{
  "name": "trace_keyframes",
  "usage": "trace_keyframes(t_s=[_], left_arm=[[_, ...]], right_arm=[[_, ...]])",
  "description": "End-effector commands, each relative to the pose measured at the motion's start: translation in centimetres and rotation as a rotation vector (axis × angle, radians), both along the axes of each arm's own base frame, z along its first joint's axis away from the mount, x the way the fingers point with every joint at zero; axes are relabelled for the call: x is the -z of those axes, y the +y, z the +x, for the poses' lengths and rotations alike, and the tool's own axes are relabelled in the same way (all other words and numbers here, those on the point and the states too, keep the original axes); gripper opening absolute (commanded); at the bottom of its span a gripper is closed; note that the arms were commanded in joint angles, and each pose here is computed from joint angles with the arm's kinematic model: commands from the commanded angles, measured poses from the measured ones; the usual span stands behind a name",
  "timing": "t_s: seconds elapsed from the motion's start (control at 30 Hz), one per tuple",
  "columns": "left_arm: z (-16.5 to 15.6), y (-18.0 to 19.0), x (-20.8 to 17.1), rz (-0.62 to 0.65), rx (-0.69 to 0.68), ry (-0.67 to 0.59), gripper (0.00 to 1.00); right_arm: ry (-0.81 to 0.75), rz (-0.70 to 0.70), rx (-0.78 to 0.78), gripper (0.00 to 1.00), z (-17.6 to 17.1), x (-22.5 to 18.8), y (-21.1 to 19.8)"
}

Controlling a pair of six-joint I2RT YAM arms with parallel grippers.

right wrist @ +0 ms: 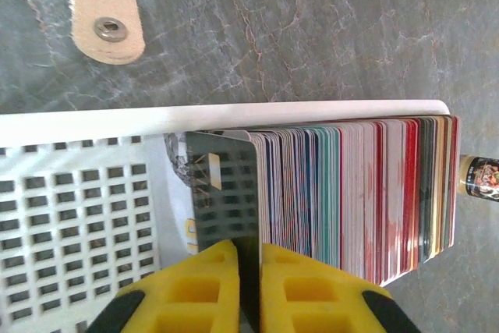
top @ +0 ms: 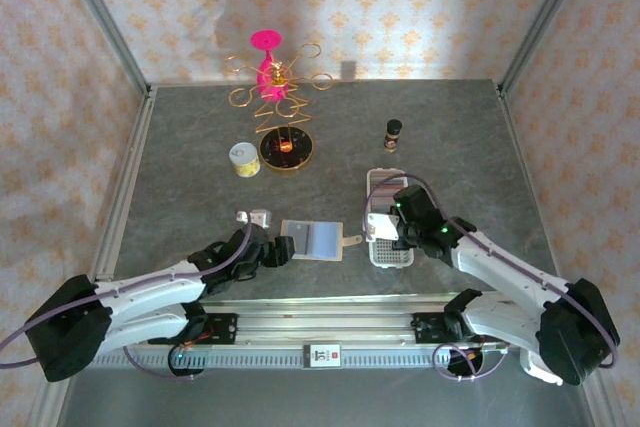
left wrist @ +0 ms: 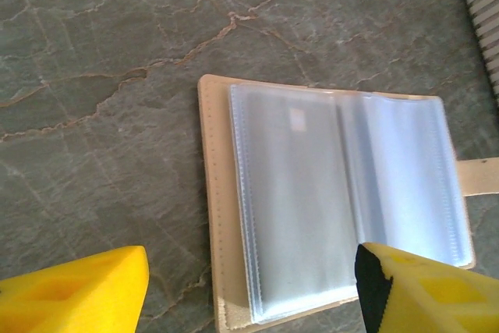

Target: Put the credit cards into the card holder

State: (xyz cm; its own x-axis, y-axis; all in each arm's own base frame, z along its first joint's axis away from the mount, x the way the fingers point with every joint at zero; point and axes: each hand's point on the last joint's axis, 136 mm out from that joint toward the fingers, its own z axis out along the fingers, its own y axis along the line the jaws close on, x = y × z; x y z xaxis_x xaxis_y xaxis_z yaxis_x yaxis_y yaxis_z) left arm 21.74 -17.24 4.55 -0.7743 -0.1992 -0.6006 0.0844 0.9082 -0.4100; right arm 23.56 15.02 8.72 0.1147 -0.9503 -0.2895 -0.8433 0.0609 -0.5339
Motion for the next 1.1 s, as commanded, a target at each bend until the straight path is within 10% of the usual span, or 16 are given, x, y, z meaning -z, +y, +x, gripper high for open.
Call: trace_keyframes(t_s=[0.0, 0.23, 0.53, 1.07], left_arm=[[0.8, 0.4, -0.4, 0.066, -0.014, -0.006, 0.73], [1.5, -0.1, -0.5, 0.108, 0.001, 0.005, 0.75], [1.7, -0.5, 0.8, 0.201, 0.041, 0.067, 0.72], [2.2, -1.3, 2.9, 0.269, 0.065, 0.146, 0.6]], right_arm=[[0.045, 0.13, 0.03, 0.07, -0.7, -2.8, 1.3], [0.226, 0.368, 0.039, 0.0, -3.9, -7.6, 3.7], [0.296, 1.085, 0.467, 0.0, 0.8, -16.5, 6.7], [0.814, 1.386, 1.069, 0.0, -0.3, -6.0, 12.6]])
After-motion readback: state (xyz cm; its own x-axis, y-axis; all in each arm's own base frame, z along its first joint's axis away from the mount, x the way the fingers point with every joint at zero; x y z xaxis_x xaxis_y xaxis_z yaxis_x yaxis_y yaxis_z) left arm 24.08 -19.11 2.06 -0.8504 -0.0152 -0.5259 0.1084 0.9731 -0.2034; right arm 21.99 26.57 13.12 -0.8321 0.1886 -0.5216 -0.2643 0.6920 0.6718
